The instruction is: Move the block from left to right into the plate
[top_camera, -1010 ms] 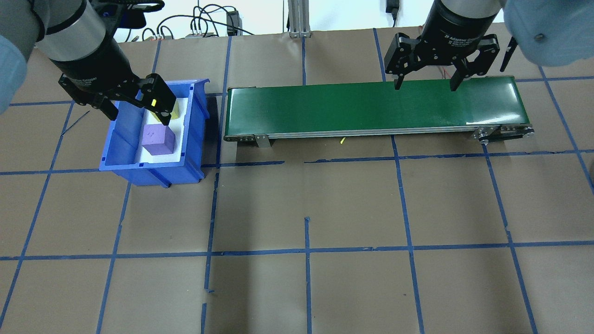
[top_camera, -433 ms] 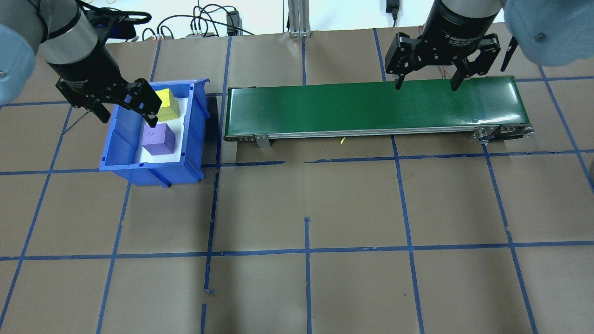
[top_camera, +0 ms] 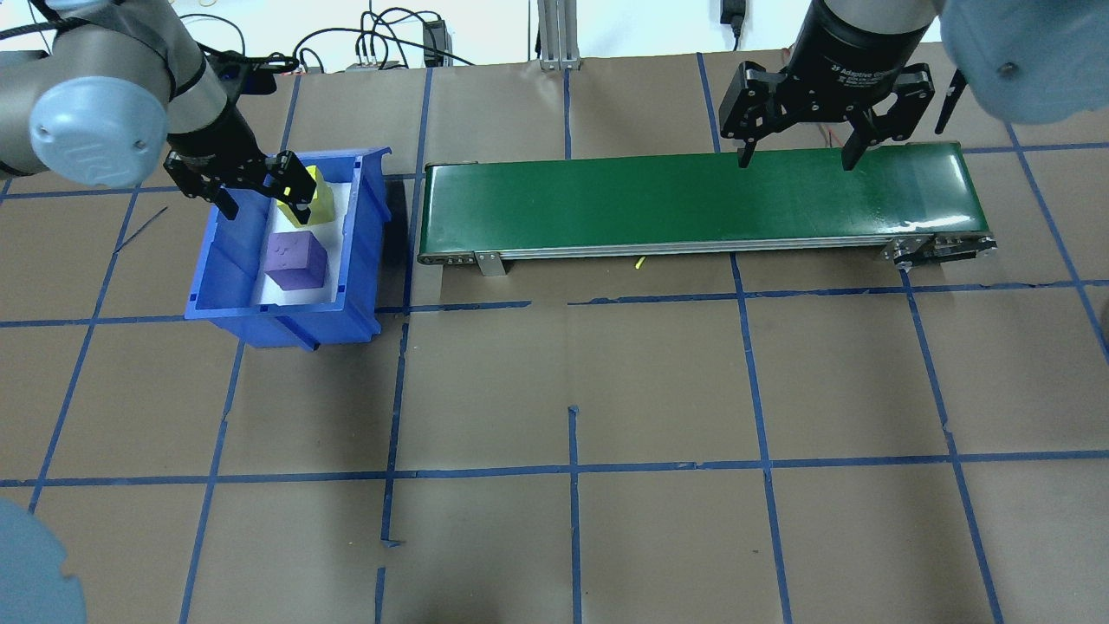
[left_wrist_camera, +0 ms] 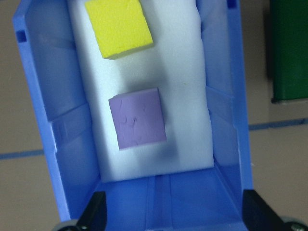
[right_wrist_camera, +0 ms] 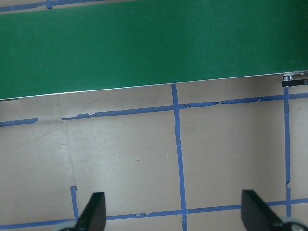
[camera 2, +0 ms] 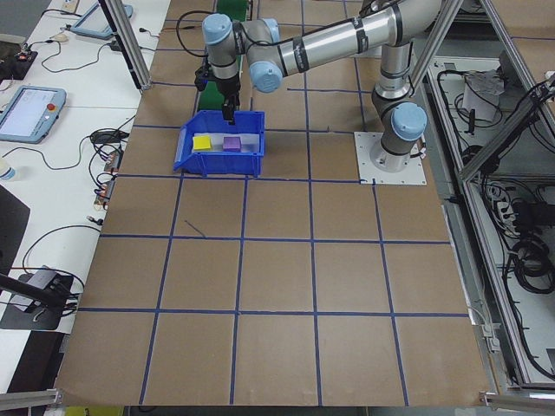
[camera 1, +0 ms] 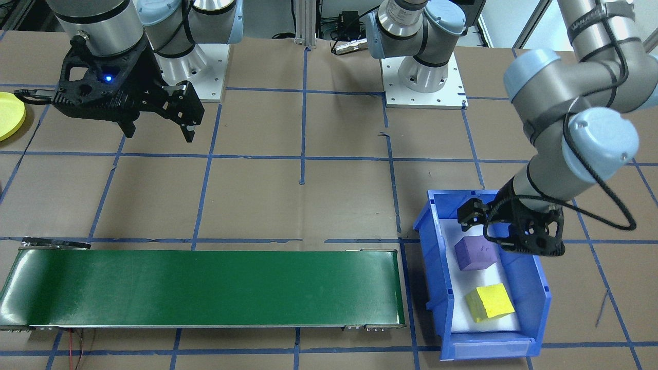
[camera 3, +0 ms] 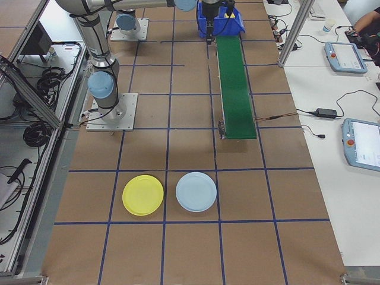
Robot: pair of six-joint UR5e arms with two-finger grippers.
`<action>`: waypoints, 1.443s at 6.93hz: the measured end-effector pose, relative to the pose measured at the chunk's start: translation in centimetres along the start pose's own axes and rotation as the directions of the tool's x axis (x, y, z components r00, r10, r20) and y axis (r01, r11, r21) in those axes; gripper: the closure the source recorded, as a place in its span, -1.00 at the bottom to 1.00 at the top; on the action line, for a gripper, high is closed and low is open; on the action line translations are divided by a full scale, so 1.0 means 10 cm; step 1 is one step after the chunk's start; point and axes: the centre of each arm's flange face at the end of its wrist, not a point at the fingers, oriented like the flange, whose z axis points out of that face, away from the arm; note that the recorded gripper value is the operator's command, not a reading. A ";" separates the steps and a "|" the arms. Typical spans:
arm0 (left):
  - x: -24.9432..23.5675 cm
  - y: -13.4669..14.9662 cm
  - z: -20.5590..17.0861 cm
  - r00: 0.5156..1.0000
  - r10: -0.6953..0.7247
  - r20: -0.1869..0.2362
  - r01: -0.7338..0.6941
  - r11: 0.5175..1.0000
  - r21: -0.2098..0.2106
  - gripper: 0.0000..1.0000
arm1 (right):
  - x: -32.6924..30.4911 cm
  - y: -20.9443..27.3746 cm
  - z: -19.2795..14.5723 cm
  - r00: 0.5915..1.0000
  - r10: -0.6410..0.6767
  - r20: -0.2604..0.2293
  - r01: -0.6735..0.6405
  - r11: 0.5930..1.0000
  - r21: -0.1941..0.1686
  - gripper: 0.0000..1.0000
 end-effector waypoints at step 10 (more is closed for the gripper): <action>-0.18 -0.23 0.92 0.998 -0.066 0.001 0.066 0.997 -0.041 0.33 | 0.00 0.00 0.01 1.000 0.001 0.000 -0.001 1.000 -0.002 -1.00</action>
